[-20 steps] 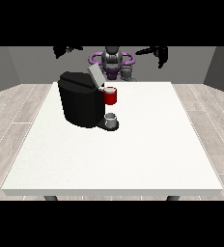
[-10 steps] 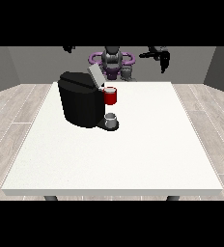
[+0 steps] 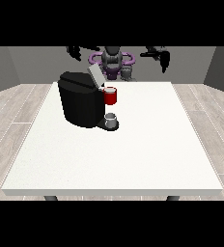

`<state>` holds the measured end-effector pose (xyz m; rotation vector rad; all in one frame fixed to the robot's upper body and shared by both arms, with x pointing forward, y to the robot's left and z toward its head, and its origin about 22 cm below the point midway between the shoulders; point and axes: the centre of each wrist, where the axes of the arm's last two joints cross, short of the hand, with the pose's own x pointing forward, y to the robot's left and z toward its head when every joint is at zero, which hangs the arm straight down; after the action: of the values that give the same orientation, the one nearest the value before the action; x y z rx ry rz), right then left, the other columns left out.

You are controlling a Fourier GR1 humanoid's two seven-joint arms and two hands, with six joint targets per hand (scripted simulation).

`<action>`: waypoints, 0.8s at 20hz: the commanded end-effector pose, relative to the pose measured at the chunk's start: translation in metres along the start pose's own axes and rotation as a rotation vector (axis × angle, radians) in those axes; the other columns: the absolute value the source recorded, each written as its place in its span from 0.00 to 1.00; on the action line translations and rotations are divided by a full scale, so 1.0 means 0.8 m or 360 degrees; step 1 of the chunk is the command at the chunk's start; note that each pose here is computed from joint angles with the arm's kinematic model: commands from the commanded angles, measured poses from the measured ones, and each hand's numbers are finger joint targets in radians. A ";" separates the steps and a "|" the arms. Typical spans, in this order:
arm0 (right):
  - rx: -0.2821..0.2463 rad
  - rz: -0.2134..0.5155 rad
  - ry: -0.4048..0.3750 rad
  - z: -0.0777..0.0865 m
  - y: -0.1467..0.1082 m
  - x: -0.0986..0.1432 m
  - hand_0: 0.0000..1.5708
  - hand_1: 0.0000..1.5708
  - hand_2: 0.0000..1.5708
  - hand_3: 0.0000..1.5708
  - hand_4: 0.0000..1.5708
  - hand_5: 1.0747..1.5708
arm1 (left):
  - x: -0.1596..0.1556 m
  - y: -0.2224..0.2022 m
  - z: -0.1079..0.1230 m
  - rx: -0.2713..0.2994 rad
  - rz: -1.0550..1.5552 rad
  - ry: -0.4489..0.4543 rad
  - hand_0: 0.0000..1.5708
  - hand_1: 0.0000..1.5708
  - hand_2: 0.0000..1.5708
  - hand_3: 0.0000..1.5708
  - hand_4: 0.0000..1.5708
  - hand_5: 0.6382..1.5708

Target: Insert the coffee pod into the coffee machine and close the lid

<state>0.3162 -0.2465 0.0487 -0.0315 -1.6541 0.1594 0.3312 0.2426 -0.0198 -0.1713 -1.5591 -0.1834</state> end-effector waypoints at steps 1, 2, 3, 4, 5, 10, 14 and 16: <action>-0.0051 -0.0032 -0.0015 -0.008 -0.011 -0.011 0.00 0.00 0.00 0.00 0.00 1.00 | 0.019 0.010 0.011 0.0001 0.0045 -0.0024 0.00 0.00 0.00 0.00 0.00 1.00; 0.0016 -0.0058 -0.0032 -0.030 -0.004 0.024 0.00 0.00 0.00 0.00 0.00 1.00 | 0.009 0.008 0.016 0.0077 0.0034 -0.0095 0.00 0.00 0.00 0.00 0.00 1.00; -0.0054 -0.0033 -0.0010 -0.028 -0.013 0.001 0.00 0.00 0.00 0.00 0.00 1.00 | 0.026 -0.010 0.008 0.0007 0.0028 -0.0052 0.00 0.00 0.00 0.00 0.00 1.00; -0.0026 -0.0044 0.0047 -0.029 0.003 0.007 0.00 0.00 0.00 0.00 0.00 1.00 | 0.017 0.013 0.025 0.0044 0.0042 -0.0046 0.00 0.00 0.00 0.00 0.00 1.00; 0.0027 -0.0077 0.0062 -0.025 -0.033 0.004 0.00 0.00 0.00 0.00 0.00 1.00 | 0.015 -0.008 0.021 0.0089 0.0048 -0.0029 0.00 0.00 0.00 0.00 0.00 1.00; -0.0056 -0.0007 -0.0005 -0.042 -0.012 -0.011 0.00 0.00 0.00 0.00 0.00 1.00 | 0.043 -0.003 0.031 0.0001 -0.0012 -0.0096 0.00 0.00 0.00 0.00 0.00 1.00; 0.0054 -0.0017 -0.0045 -0.063 0.008 0.017 0.00 0.00 0.00 0.00 0.00 1.00 | 0.033 -0.009 0.034 0.0117 -0.0012 -0.0140 0.00 0.00 0.00 0.00 0.00 1.00; 0.0090 0.0027 -0.0001 -0.053 0.001 -0.009 0.00 0.00 0.00 0.00 0.00 1.00 | 0.044 -0.007 0.041 0.0086 -0.0034 -0.0106 0.00 0.00 0.00 0.00 0.00 1.00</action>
<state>0.3561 -0.2404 0.0550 0.0057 -1.6672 0.1885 0.3061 0.2561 0.0096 -0.1143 -1.6358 -0.1450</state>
